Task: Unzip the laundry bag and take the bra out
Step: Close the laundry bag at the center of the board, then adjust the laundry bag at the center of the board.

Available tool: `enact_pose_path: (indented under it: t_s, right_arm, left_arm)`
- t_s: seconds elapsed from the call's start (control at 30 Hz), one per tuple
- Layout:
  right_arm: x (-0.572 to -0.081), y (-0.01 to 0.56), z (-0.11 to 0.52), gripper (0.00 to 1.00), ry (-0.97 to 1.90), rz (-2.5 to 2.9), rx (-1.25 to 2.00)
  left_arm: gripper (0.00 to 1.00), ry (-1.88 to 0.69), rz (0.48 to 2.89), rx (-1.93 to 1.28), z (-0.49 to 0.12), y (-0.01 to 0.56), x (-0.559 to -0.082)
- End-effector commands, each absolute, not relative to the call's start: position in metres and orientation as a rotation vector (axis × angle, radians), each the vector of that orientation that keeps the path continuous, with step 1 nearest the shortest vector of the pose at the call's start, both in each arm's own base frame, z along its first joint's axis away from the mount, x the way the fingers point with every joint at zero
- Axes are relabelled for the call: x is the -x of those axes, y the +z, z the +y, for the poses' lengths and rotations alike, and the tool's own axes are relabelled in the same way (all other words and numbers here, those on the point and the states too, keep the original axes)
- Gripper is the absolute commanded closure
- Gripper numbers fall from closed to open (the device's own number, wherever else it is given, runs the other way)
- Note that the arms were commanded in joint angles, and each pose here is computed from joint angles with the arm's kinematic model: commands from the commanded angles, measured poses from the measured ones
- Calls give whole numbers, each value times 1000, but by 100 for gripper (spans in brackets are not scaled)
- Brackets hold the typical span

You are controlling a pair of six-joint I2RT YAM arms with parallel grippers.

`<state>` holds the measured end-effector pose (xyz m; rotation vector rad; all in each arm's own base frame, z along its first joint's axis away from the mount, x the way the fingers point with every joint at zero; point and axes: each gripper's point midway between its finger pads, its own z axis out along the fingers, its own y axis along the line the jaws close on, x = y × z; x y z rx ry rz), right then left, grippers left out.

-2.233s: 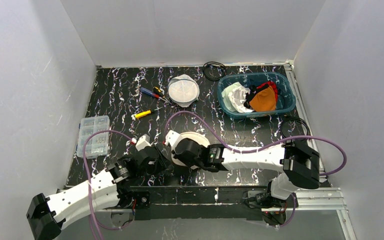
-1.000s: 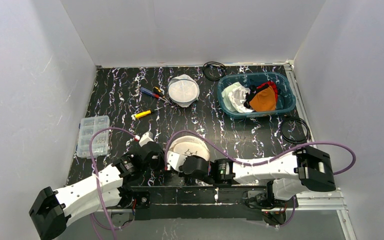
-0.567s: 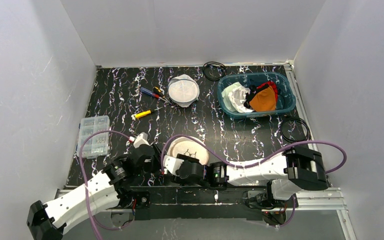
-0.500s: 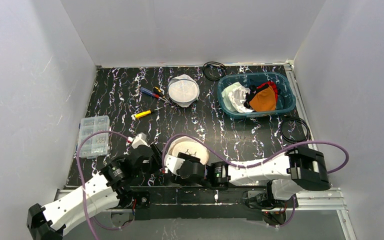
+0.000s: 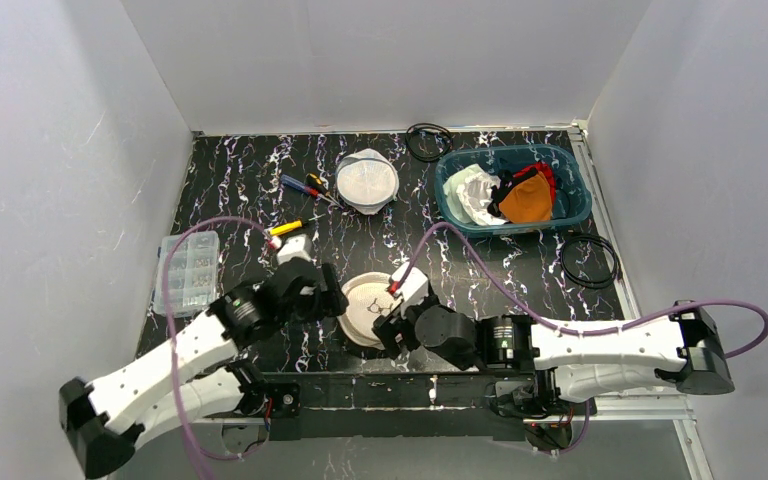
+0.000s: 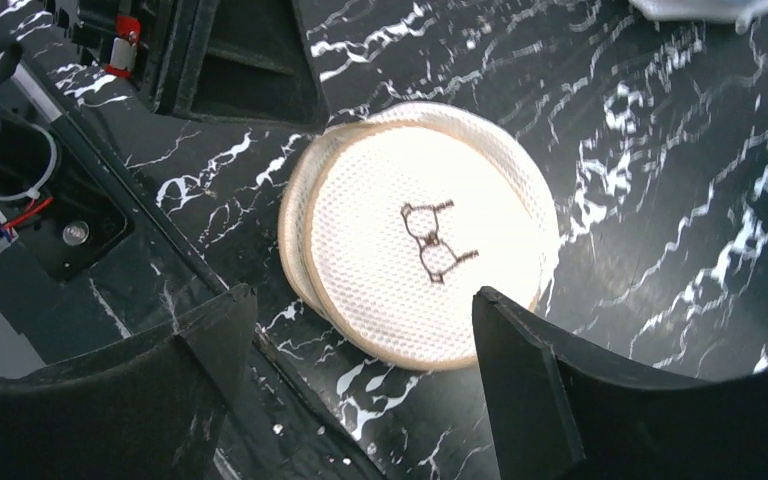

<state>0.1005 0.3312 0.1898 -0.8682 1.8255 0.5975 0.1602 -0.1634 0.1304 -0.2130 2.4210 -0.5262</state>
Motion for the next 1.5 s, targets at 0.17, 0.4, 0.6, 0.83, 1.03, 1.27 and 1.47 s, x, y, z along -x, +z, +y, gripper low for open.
enact_pose_path:
  t_s: [0.17, 0.4, 0.6, 0.83, 1.03, 1.27, 1.47]
  right_arm:
    - [-108, 171, 291, 15, 603, 2014, 524]
    - [-106, 158, 281, 15, 630, 2039, 479]
    - [-105, 155, 272, 15, 633, 2054, 451]
    - [-105, 156, 267, 16, 654, 2051, 429]
    - [-105, 149, 268, 16, 644, 2060, 424]
    - [-108, 136, 269, 16, 640, 2073, 389]
    - [-120, 118, 286, 16, 891, 2149, 281]
  left_arm:
    - [34, -216, 2635, -100, -178, 114, -175]
    - [37, -199, 2674, -107, -187, 104, -180]
    - [43, -111, 2761, -130, -185, 70, -175]
    - [64, -120, 2764, -116, -185, 55, -173]
    - [88, -136, 2736, -93, -178, 49, -170]
    - [100, -144, 2662, -35, -162, 48, -168]
    - [100, -223, 2612, 47, -156, 37, -163]
